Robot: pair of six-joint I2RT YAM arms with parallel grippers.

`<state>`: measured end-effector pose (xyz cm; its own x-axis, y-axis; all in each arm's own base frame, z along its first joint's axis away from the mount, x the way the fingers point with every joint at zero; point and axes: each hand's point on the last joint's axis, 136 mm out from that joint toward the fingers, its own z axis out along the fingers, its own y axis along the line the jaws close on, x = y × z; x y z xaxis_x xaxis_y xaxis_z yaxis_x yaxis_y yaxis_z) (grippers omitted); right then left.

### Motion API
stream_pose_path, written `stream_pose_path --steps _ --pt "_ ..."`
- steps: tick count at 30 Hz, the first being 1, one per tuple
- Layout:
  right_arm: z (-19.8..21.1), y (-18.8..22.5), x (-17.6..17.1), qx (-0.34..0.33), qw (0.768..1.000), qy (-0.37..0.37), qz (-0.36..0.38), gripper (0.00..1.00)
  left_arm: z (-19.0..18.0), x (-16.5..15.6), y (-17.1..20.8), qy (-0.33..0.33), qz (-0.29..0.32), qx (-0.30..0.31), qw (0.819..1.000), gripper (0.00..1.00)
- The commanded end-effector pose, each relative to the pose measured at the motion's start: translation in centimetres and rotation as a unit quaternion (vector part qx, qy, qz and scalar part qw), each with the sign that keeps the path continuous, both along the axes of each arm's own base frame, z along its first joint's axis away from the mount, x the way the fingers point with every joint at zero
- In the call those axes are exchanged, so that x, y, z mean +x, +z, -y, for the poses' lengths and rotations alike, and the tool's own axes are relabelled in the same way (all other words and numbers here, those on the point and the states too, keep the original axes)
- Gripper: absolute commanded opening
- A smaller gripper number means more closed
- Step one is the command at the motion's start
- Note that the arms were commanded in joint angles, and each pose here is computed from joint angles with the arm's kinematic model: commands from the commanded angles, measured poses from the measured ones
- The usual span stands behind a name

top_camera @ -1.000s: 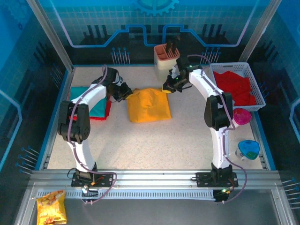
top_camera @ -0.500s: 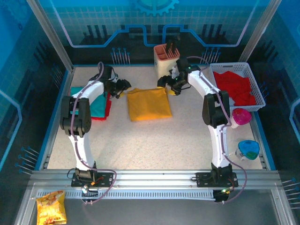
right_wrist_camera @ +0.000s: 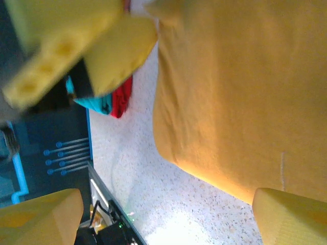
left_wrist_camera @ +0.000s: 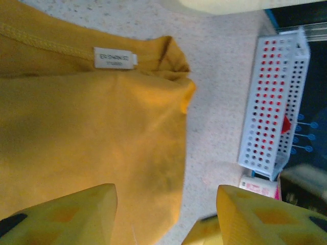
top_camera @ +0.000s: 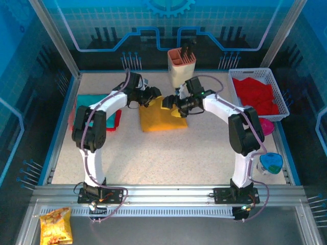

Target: Fold and stack the t-shirts

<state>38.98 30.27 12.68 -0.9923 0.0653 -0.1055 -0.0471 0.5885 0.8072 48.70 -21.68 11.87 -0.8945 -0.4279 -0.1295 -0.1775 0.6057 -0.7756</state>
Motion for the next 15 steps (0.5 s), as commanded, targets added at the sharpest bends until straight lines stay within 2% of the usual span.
stream_pose_path --steps 1,6,9,15 --pt "-2.3 -0.9 -0.2 0.057 0.998 0.011 0.001 0.87 1.1 1.3 -1.7 -0.004 -0.017 -0.015 1.000 0.54" --pt "-3.1 -5.4 -1.4 0.039 0.999 0.015 -0.029 0.86 1.3 2.5 -5.6 -0.005 -0.046 -0.010 0.999 0.53" --pt "-2.4 -7.6 -2.1 0.022 0.998 0.003 -0.053 0.86 0.6 2.9 -7.2 -0.003 -0.060 0.018 0.998 0.54" --pt "-1.5 -8.8 -2.8 0.003 0.998 0.001 -0.067 0.86 -1.8 4.5 -6.9 0.009 -0.060 0.022 0.998 0.53"
